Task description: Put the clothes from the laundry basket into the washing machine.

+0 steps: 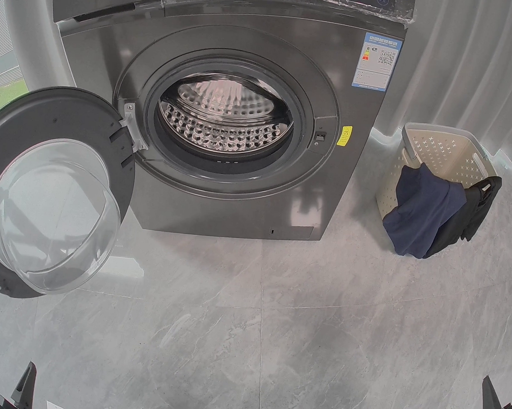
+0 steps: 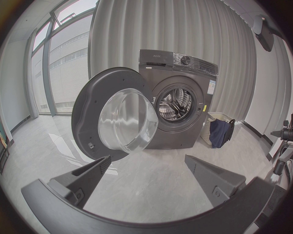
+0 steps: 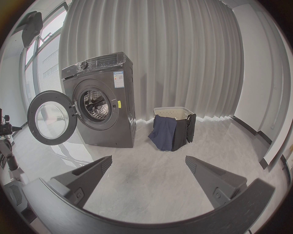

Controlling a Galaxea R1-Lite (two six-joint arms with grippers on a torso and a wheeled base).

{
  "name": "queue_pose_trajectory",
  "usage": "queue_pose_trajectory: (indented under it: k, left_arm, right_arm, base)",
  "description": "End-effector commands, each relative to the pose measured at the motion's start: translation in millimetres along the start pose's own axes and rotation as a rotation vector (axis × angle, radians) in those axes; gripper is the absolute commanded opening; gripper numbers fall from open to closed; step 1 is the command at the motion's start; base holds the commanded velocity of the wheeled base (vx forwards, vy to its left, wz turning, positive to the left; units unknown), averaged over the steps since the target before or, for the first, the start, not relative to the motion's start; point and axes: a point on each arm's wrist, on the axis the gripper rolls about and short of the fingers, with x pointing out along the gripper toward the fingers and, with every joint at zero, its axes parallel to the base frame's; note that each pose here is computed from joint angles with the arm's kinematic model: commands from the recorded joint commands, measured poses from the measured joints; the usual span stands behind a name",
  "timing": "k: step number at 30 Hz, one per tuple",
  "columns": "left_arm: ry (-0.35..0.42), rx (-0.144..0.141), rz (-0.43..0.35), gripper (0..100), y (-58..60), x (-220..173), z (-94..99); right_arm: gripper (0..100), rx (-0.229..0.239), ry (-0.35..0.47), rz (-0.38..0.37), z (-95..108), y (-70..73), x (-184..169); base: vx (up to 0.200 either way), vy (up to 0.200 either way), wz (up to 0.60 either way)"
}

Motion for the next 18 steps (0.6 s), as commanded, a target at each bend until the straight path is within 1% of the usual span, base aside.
queue_pose_trajectory:
  k: [1, 8, 18]
  left_arm:
    - [0.003, 0.001, 0.000, 100, 0.3, 0.2, -5.2]
    - [0.001, 0.002, 0.000, 100, 0.3, 0.1, -4.8]
    - [0.003, 0.001, 0.000, 100, 0.3, 0.2, -5.2]
  right_arm:
    - [100, -0.001, 0.015, 0.000, -4.8, 0.0, 1.1]
    - [100, -0.001, 0.015, 0.000, -4.8, 0.0, 1.1]
    - [100, -0.001, 0.015, 0.000, -4.8, 0.0, 1.1]
  base:
    - [0.000, 0.000, 0.00]
    - [0.000, 0.000, 0.00]
    - [0.000, -0.200, 0.00]
